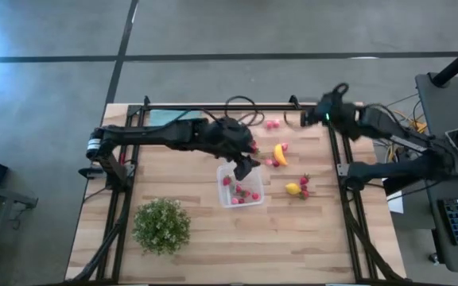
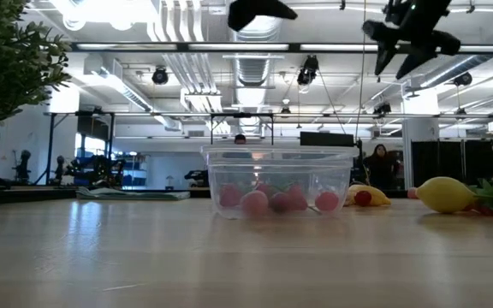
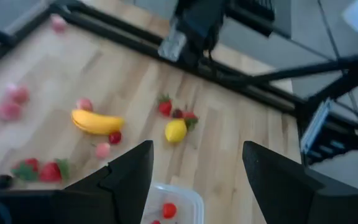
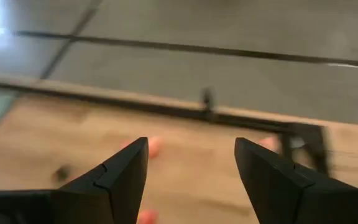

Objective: Pick and placing Produce into tupperware
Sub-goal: Put the peach into the transparent container

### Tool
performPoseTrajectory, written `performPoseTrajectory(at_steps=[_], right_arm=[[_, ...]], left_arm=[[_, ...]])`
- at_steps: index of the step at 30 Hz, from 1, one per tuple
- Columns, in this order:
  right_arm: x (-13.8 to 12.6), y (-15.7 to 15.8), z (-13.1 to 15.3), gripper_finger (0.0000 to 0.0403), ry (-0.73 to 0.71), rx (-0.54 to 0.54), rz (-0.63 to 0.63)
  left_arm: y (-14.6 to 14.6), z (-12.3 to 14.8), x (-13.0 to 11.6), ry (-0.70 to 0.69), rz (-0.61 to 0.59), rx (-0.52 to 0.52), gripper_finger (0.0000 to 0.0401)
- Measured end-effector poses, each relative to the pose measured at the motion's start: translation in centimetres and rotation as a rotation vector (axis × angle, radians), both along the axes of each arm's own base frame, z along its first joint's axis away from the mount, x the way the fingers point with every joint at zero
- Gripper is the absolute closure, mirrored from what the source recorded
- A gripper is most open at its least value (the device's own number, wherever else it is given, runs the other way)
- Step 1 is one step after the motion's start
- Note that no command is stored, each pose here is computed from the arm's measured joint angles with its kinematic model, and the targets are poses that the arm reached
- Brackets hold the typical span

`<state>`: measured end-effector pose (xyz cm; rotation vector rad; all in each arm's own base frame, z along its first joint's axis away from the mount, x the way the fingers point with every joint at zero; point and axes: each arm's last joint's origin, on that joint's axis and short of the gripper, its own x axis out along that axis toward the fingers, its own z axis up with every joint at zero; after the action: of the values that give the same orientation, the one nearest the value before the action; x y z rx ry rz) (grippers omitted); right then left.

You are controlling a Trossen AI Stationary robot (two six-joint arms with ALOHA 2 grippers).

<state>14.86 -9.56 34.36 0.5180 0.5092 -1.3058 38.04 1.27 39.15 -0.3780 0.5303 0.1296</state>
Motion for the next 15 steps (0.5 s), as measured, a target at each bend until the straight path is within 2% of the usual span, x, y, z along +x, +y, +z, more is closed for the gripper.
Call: performPoseTrajectory(at_steps=[3,8,11,15], right_arm=[[-0.6,-3.4,0.1,0.017,-0.001,0.094,-0.061],[-1.6,-8.2,-1.8,0.017,-0.045,0.306,-0.122],[-1.5,-9.6,-3.0,0.017,-0.026,0.371,-0.131],[-0.8,-10.1,-4.0,0.017,-0.001,0.405,-0.124]], left_arm=[[0.6,0.9,-1.8,0.004,0.043,0.044,0.0168],[0.8,2.3,-5.3,-0.032,0.059,0.122,0.0168],[0.7,2.4,-7.6,-0.047,0.046,0.156,0.0168],[0.5,1.5,-10.7,-0.088,0.041,0.183,0.0168]])
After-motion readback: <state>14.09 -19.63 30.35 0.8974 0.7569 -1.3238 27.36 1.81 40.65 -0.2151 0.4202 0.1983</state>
